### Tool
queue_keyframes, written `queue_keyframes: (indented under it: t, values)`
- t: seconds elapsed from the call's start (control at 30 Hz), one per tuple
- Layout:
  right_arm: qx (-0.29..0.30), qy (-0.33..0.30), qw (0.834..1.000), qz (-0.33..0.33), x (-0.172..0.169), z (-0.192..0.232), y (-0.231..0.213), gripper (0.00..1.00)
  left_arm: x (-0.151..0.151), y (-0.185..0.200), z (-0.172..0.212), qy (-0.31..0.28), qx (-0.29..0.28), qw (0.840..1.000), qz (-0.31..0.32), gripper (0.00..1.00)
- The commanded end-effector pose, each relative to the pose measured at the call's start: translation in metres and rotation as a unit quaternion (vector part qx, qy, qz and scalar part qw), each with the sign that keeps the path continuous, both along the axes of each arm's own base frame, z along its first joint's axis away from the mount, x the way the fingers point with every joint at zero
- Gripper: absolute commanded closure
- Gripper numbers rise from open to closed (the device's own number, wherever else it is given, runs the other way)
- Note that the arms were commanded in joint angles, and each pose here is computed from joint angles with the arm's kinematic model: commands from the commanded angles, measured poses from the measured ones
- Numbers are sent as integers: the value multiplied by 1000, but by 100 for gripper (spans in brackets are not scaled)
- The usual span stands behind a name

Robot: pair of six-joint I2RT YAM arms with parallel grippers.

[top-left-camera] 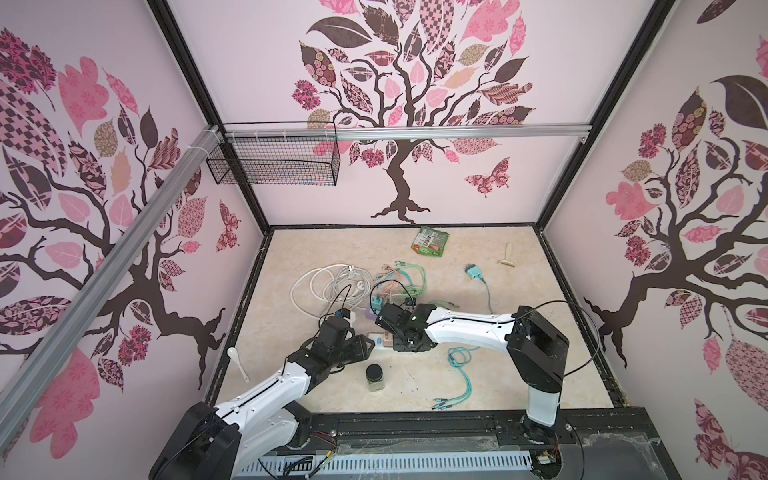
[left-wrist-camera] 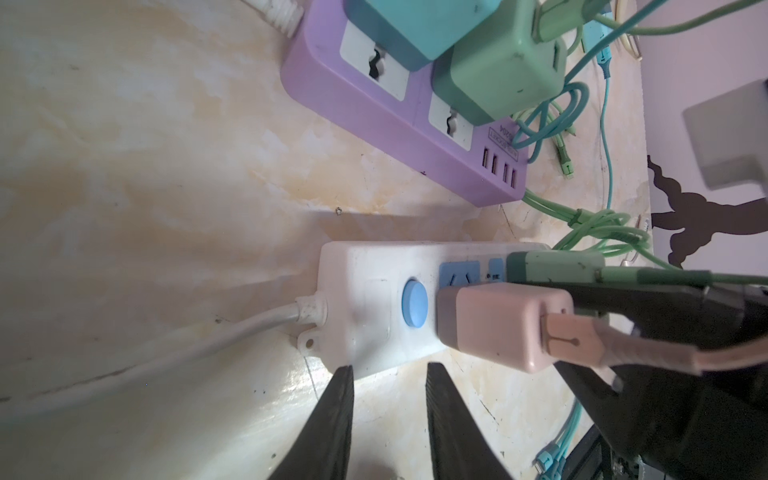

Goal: Insert the plug
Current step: 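Open the right gripper and lift it off the sage-green charger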

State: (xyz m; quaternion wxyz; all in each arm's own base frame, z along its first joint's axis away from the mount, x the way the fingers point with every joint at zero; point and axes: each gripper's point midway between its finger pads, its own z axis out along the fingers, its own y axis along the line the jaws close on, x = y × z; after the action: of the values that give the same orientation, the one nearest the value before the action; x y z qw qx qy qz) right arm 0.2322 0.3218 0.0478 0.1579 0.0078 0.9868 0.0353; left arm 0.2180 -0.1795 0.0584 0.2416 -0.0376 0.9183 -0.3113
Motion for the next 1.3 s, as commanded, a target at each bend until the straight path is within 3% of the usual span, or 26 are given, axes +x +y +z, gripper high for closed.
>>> queue_keyframes:
  t: [0.0,0.27,0.47,0.67,0.9,1.07,1.27]
  values:
    - [-14,16,1000,8,-6,-6,-5,59,-4,5,-5,0,11,1000,-3,67]
    - [27,-10,999,24,-3,36,2,43,-4,6,-3,0,13,1000,1,67]
    - [47,-9,998,44,-11,57,-2,38,-1,6,-2,2,19,1000,2,67]
    - [107,4,990,95,-34,77,-2,36,3,5,2,1,23,1000,2,67]
    - [204,18,966,159,-64,100,6,25,7,3,7,0,33,999,-4,66]
    - [215,36,958,184,-72,93,11,23,9,3,10,-1,31,1000,-1,66]
    - [263,76,931,241,-90,89,36,20,8,6,12,-2,29,1000,6,66]
